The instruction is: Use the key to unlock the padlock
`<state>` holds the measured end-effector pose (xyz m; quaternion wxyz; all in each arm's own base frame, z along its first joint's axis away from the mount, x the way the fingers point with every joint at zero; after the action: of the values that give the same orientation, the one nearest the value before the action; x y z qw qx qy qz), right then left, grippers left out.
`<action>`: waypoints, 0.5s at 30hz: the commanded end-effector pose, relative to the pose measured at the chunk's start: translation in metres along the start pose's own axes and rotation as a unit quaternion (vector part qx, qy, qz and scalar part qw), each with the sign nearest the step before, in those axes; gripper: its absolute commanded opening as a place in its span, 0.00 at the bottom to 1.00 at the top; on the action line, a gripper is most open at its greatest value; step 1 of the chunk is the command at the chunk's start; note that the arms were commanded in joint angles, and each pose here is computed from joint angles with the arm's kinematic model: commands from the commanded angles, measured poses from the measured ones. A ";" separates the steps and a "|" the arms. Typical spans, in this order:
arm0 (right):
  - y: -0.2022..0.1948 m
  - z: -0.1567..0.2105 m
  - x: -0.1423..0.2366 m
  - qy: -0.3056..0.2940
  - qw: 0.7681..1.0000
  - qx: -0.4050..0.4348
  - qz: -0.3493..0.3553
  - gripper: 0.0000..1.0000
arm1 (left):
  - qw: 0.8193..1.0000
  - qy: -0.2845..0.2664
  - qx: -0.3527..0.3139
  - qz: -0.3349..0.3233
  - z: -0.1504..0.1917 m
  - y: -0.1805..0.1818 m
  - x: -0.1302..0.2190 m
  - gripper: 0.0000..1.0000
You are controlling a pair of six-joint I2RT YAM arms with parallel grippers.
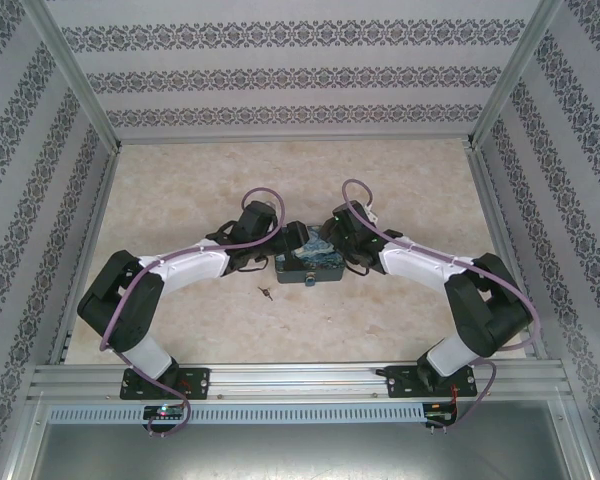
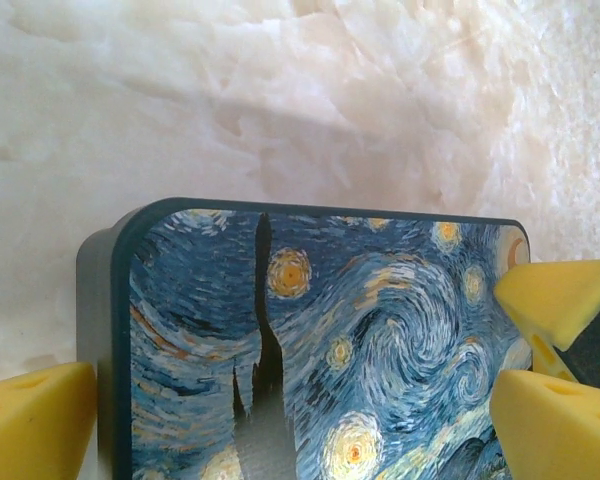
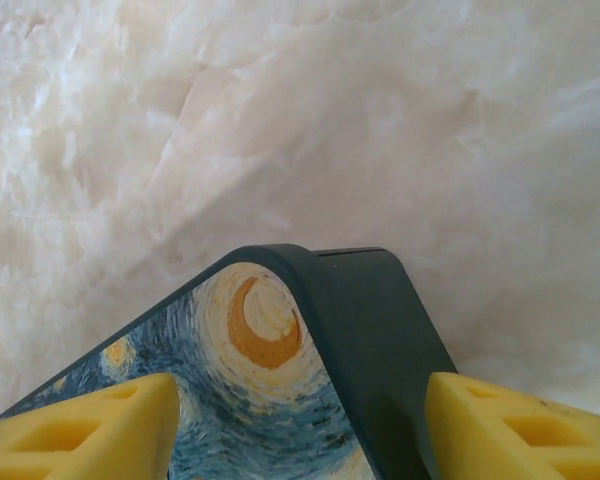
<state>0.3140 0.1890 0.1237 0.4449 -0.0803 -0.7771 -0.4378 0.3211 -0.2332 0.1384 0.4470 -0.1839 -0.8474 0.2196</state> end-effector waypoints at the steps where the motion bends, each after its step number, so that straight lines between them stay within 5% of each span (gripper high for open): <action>1: 0.020 -0.001 -0.006 0.006 0.999 -0.026 -0.034 0.67 | 0.998 -0.018 -0.017 0.052 -0.020 -0.021 0.001 0.99; 15: 0.016 -0.008 -0.012 0.007 0.998 -0.043 -0.039 0.75 | 0.999 -0.011 -0.013 0.046 -0.026 -0.012 -0.004 0.99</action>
<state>0.3291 0.1921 0.1200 0.4372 -0.0833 -0.7651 -0.4653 0.3379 -0.2287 0.1392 0.4441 -0.1847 -0.8485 0.2208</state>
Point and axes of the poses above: each hand's point on the last joint's axis, 136 mm out from that joint toward the fingers, its own x axis back along the fingers, its own y axis along the line the jaws close on, z = x × y, the point moved 6 cm from there along x, back along the fingers, and after that the axes turned 11 degrees about -x, right-handed, at the moved point
